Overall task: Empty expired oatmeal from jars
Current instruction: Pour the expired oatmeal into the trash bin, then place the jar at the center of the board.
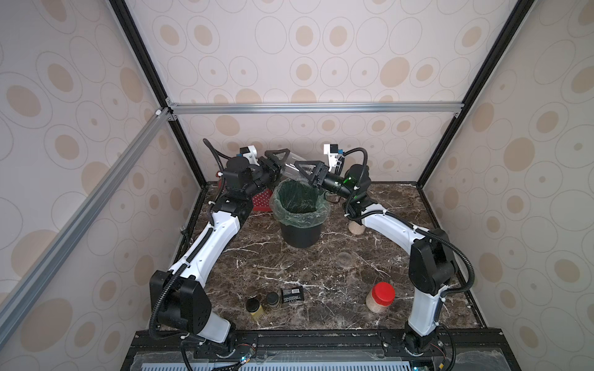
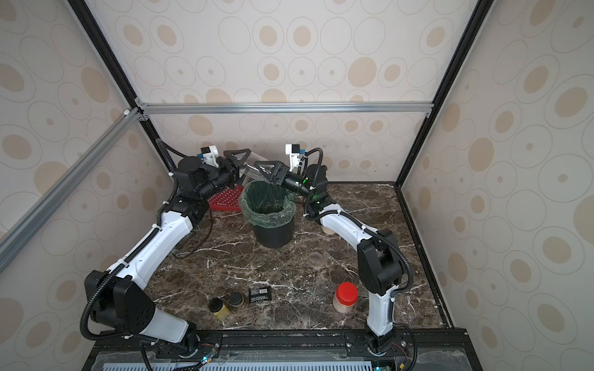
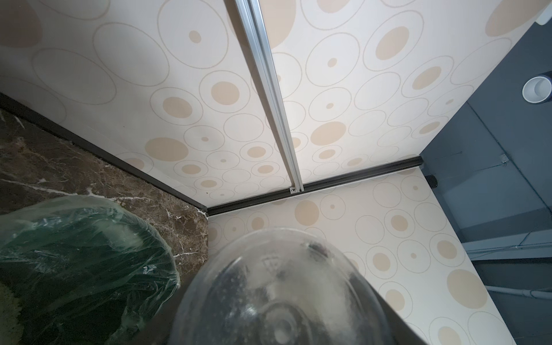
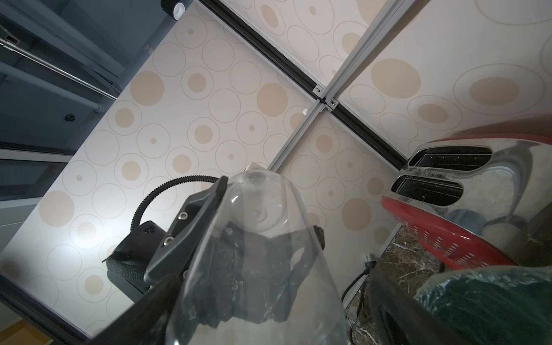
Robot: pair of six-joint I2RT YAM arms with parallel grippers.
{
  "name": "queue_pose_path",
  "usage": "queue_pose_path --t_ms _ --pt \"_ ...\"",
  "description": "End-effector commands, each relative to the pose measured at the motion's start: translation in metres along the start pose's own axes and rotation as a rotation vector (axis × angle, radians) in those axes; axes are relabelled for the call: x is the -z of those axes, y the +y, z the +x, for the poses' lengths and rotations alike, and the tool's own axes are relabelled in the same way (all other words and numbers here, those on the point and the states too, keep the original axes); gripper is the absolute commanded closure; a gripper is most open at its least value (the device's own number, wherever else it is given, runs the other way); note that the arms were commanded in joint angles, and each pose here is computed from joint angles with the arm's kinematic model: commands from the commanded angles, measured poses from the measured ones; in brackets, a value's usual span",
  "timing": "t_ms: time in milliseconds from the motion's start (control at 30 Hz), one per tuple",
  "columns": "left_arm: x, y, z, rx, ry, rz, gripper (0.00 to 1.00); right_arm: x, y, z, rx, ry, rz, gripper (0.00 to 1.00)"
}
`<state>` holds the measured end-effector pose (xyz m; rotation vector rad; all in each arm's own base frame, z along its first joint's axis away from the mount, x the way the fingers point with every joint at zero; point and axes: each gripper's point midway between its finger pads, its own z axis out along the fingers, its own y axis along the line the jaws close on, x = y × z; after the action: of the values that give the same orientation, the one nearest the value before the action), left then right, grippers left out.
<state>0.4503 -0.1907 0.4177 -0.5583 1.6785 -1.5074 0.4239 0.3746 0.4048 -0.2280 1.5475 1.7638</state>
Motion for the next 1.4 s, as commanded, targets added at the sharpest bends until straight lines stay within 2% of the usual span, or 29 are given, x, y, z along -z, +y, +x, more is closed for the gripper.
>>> queue_pose_path --t_ms 0,167,267,367,400,433,567,667,733,867,1033,1133,1367 --pt "0.007 -0.022 -0.003 -0.036 -0.02 0.05 0.41 0.0 0.006 0.005 0.005 0.007 -0.031 0.1" --pt "0.009 -0.02 -0.001 -0.04 -0.022 0.044 0.38 -0.001 0.013 0.001 0.007 -0.002 -0.06 0.27" --pt "0.009 -0.02 0.0 -0.044 -0.019 0.042 0.31 -0.002 0.017 0.0 0.004 0.001 -0.072 0.38" --pt "0.011 -0.019 0.003 -0.066 -0.016 0.033 0.14 0.0 0.021 -0.001 0.006 0.001 -0.074 0.42" --pt "0.012 -0.02 0.003 -0.082 -0.015 0.031 0.04 0.0 0.022 -0.002 0.003 0.004 -0.068 0.42" --pt "0.014 -0.021 0.004 -0.099 -0.013 0.025 0.01 0.002 0.022 -0.004 0.002 0.006 -0.061 0.43" --pt "0.029 -0.016 0.015 -0.195 0.037 -0.041 0.01 0.014 0.024 -0.005 -0.01 0.07 -0.005 0.44" --pt "0.056 -0.001 0.025 -0.31 0.061 -0.149 0.01 0.035 0.026 0.002 0.017 0.134 0.094 0.46" --pt "0.076 0.016 0.031 -0.375 0.065 -0.23 0.01 0.056 0.034 0.012 0.085 0.178 0.192 0.46" --pt "0.095 0.041 0.045 -0.442 0.117 -0.308 0.01 0.109 0.044 0.04 0.183 0.271 0.396 0.45" --pt "0.092 0.076 0.088 -0.458 0.276 -0.341 0.01 0.193 0.044 0.097 0.271 0.478 0.704 0.45" --pt "0.085 0.092 0.108 -0.456 0.338 -0.356 0.01 0.23 0.046 0.126 0.275 0.602 0.812 0.44" --pt "0.077 0.112 0.115 -0.429 0.355 -0.37 0.01 0.265 0.022 0.185 0.252 0.916 0.953 0.4"
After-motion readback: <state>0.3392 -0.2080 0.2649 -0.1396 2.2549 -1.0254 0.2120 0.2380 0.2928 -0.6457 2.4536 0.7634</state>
